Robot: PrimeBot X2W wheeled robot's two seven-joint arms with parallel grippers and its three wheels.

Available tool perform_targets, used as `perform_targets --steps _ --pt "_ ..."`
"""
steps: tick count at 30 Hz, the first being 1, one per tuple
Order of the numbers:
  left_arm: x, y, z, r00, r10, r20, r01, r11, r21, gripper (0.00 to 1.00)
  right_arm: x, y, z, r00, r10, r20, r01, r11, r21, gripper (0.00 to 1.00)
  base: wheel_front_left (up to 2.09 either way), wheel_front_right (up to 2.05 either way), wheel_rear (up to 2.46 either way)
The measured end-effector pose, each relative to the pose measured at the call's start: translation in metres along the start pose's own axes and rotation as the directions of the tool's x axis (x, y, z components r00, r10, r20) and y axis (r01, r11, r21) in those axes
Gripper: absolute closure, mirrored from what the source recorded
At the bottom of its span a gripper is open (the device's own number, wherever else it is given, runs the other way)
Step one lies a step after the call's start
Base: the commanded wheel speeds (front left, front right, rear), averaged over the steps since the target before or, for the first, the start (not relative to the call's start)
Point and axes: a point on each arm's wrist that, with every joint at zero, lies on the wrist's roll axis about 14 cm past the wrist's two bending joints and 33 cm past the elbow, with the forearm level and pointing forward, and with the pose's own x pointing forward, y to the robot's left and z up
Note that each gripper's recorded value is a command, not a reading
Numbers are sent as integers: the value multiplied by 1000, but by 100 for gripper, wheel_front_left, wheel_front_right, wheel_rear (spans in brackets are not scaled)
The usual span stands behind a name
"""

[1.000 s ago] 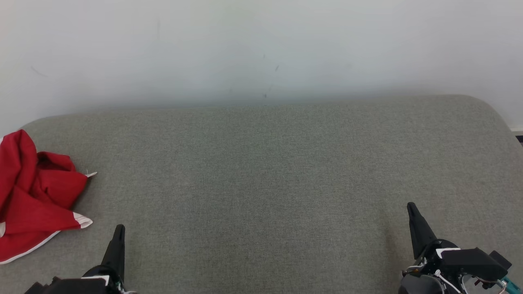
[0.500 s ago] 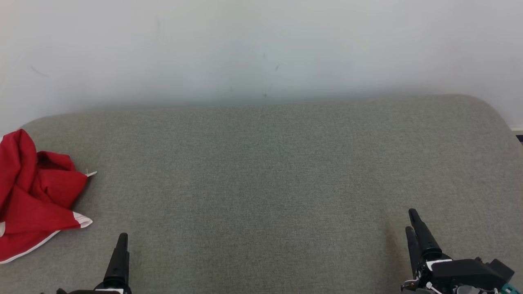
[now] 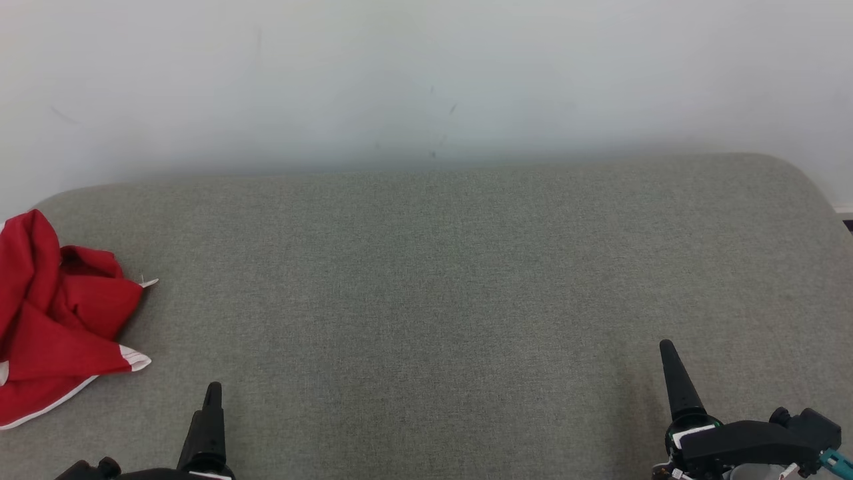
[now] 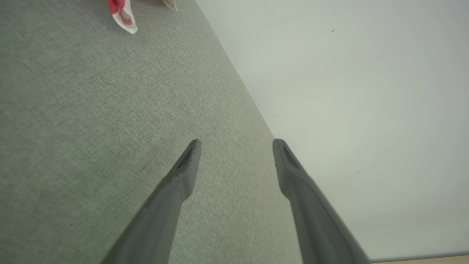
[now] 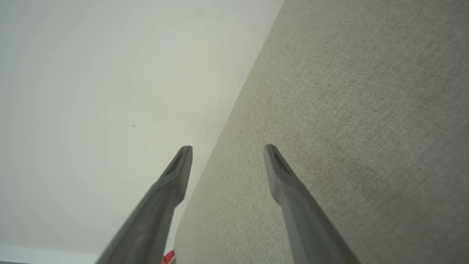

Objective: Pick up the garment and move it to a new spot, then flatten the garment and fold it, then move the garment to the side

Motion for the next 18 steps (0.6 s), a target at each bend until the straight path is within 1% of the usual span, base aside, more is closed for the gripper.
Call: perform_targets --steps 2,3,4,8,13,14,18 --pt "0 0 -1 1000 4 1 -4 999 34 0 0 0 0 1000 0 1 0 999 -36 0 0 0 0" --pt "0 0 -1 1000 4 1 -4 999 34 0 0 0 0 1000 0 1 0 999 -36 0 0 0 0" --pt "0 1 -2 1000 7 -1 -7 997 75 0 0 0 -1 1000 2 0 -2 997 -71 0 0 0 0" --pt "-1 1 -1 1000 14 5 -14 990 141 0 -2 -1 -2 1000 1 -2 -1 991 -135 0 0 0 0" --pt "-2 2 -1 1000 17 14 -19 976 215 0 -2 -1 -2 1000 4 4 -3 980 -197 0 0 0 0" --pt "-2 2 -1 1000 17 14 -19 976 215 0 -2 -1 -2 1000 4 4 -3 980 -197 0 0 0 0" --pt "-3 1 0 1000 14 23 -20 962 273 0 -2 0 -3 1000 11 6 -9 968 -251 0 0 0 0"
